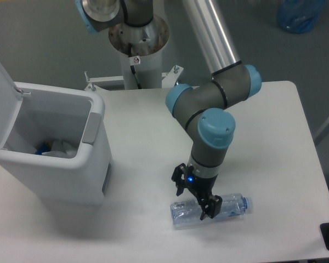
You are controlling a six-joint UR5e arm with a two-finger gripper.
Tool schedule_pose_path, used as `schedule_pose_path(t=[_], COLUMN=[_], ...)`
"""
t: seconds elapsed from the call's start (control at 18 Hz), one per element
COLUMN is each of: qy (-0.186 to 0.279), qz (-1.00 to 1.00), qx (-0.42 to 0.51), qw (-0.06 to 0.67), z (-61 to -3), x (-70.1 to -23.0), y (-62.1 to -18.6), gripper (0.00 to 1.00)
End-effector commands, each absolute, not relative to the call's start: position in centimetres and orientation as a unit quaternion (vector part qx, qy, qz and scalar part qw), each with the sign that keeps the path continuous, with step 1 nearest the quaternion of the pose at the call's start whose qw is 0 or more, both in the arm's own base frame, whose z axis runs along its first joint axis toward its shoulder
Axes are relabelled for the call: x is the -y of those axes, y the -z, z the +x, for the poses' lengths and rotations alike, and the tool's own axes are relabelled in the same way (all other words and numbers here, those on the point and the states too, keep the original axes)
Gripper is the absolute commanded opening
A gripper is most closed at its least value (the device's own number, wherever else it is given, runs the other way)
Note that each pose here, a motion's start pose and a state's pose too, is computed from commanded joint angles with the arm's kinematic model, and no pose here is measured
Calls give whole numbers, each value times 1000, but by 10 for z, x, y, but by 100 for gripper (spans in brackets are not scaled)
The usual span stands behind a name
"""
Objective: Place the trash in the trash can
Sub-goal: 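Close the gripper around the bottle's middle and lift it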
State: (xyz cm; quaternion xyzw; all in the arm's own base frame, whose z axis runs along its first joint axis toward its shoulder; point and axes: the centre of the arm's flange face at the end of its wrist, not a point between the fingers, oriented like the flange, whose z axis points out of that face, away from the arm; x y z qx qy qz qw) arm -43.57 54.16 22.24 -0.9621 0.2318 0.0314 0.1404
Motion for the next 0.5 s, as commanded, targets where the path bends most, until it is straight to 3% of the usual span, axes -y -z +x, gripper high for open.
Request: schedule_pose_path(t=[0.5], qy=[-29], qz=[-963], qx=[-245], qw=[107], z=[-423], x=[-559], y=[-196], gripper=[100])
